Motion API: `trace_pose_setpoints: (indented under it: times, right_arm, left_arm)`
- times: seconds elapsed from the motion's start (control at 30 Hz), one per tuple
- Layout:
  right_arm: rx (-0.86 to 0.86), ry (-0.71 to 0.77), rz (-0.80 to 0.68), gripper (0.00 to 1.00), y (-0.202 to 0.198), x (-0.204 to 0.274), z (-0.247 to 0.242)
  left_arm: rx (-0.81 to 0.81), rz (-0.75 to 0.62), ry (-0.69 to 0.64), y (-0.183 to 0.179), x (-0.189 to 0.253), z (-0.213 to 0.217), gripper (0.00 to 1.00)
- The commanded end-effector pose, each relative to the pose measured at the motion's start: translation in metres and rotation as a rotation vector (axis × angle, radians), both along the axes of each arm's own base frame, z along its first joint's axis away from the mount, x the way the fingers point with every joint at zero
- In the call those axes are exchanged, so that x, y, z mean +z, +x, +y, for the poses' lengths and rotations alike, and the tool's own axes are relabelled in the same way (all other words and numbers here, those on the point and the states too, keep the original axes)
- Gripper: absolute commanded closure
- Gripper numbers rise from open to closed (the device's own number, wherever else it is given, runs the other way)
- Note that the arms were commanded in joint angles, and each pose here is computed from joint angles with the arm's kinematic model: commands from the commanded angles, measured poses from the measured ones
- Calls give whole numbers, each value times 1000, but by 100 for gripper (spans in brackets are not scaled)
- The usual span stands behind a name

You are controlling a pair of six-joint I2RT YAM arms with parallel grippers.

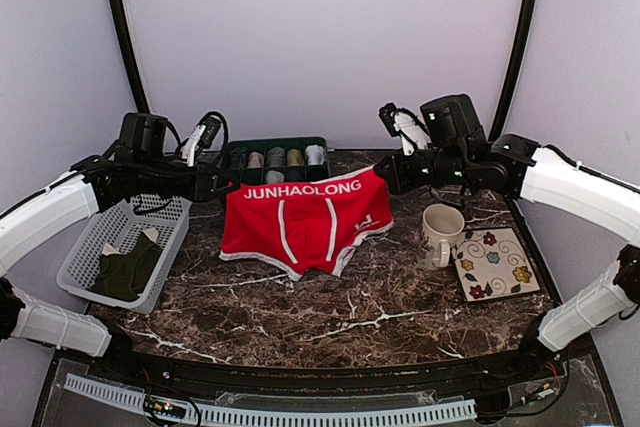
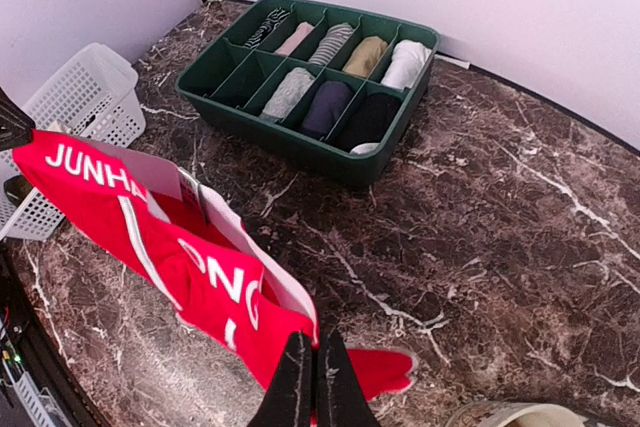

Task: Roll the underwear
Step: Flatten out the underwear at the center of the board.

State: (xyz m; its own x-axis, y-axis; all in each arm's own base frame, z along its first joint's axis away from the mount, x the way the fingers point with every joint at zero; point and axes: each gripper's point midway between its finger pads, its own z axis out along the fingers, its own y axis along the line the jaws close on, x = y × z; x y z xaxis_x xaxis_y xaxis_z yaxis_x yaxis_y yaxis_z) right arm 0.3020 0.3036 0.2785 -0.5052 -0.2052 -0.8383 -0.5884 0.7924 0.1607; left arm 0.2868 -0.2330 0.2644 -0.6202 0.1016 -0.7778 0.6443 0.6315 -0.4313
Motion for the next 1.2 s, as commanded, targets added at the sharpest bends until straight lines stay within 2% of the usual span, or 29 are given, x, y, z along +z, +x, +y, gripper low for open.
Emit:
trace_pose_setpoints:
  times: [0.0,0.23,0.33,0.47,0.63,0.67,0.7,0.73,0.77,0.8,0.83,0.87,0.9,1.03,1.17]
  right_arm:
    - [-31,20,-113,100,6,31,-10]
    - [135,156,-44,100,-53,19,-9]
    - [96,179,4,100,-60,16,-18]
    - [-31,54,2,100,-33,-14,-26]
    - [-139,-47,-66,100,11,-66,-17]
    - [-180,-89,-78,95,21,-78,-20]
    - [-207,-126,-77,76,30,-87,-23]
    - [-236,-182,-55,53,38,-96,-26]
    - [-259,-237,-33,35,42,-101,-30]
    - [-256,-277,-10,26,42,-105,-30]
    - [-229,-298,16,23,38,-110,-29]
    - [-172,-288,42,22,31,-112,-23]
    - [-108,-259,57,23,23,-108,-14]
    - [125,-141,170,30,-12,-119,20]
    - [256,-160,346,47,-33,-164,43]
  left_arm:
    - [-17,-67,21,1,10,1,100]
    - [-165,-31,-73,-55,7,-3,100]
    - [-139,-3,-117,-66,11,2,100]
    - [-33,0,-84,-49,-7,10,100]
    - [149,-88,92,-2,-58,32,100]
    - [182,-84,155,9,-77,37,90]
    - [215,-65,220,16,-92,45,79]
    - [229,-41,275,20,-101,50,69]
    - [225,-11,314,19,-107,52,60]
    - [219,3,334,17,-108,52,51]
    - [203,7,338,13,-107,51,39]
    - [175,-4,333,8,-104,49,26]
    - [145,-16,322,2,-101,45,19]
    - [53,-1,250,-20,-98,30,22]
    - [-12,100,250,-39,-128,11,33]
